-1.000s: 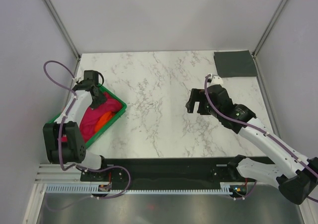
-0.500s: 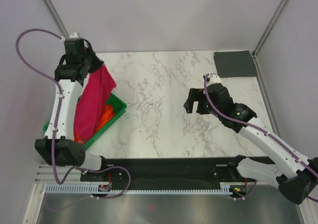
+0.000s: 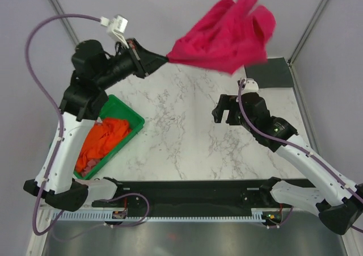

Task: Fold and stack the t-shirts
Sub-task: Move the tshirt to the center of the board

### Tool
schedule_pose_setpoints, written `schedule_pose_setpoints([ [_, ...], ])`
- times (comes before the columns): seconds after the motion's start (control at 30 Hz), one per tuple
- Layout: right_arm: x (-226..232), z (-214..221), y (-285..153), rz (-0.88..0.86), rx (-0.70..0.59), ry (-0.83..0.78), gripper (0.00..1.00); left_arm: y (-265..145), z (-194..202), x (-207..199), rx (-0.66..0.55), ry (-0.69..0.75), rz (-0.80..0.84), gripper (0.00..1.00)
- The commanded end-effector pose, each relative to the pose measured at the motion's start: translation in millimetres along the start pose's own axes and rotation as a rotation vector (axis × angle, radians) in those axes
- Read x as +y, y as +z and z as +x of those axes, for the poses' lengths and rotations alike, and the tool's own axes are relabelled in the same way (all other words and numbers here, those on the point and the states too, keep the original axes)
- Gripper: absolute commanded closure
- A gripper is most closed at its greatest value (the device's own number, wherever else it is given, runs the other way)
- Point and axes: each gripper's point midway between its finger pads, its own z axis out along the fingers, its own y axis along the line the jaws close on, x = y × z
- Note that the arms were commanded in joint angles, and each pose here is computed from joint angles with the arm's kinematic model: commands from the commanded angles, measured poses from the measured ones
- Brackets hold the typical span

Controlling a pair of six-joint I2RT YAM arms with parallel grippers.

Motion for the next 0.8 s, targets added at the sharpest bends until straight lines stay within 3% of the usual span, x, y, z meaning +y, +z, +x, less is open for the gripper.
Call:
schedule_pose_setpoints([
  [0.0,-6.9,-5.4,2.3,0.048,-0.043,0.055,0.02,25.5,111.9,88.2,0.266,-0.105,-0.170,0.98],
  [0.07,-18.8,3.4,5.4,0.104,-0.042,0.102,0.02,22.6,156.7,115.9,0.356,-0.151,-0.226,0.97],
  [0.1,-25.4,8.0,6.6,0.136,-0.040,0.117,0.02,15.3,203.1,143.1,0.455,-0.203,-0.290,0.97],
  [0.23,-61.6,42.4,8.3,0.283,-0.022,0.196,0.03,-0.5,289.0,204.5,0.609,-0.277,-0.466,0.85],
  [0.3,-78.5,59.1,10.1,0.351,-0.013,0.219,0.03,-10.5,321.2,226.6,0.683,-0.290,-0.532,0.73],
  [0.33,-84.0,66.8,10.1,0.375,0.006,0.215,0.03,-13.3,328.6,232.2,0.706,-0.278,-0.542,0.72],
  [0.5,-109.4,74.7,9.0,0.489,0.023,0.210,0.04,-15.5,334.5,239.7,0.713,-0.221,-0.583,0.41],
  [0.63,-144.5,61.0,10.0,0.604,0.009,0.217,0.03,7.1,334.8,217.4,0.719,-0.169,-0.511,0.32],
  [0.77,-183.9,48.6,24.3,0.645,0.041,0.286,0.04,40.5,364.4,208.5,0.803,-0.148,-0.460,0.31],
])
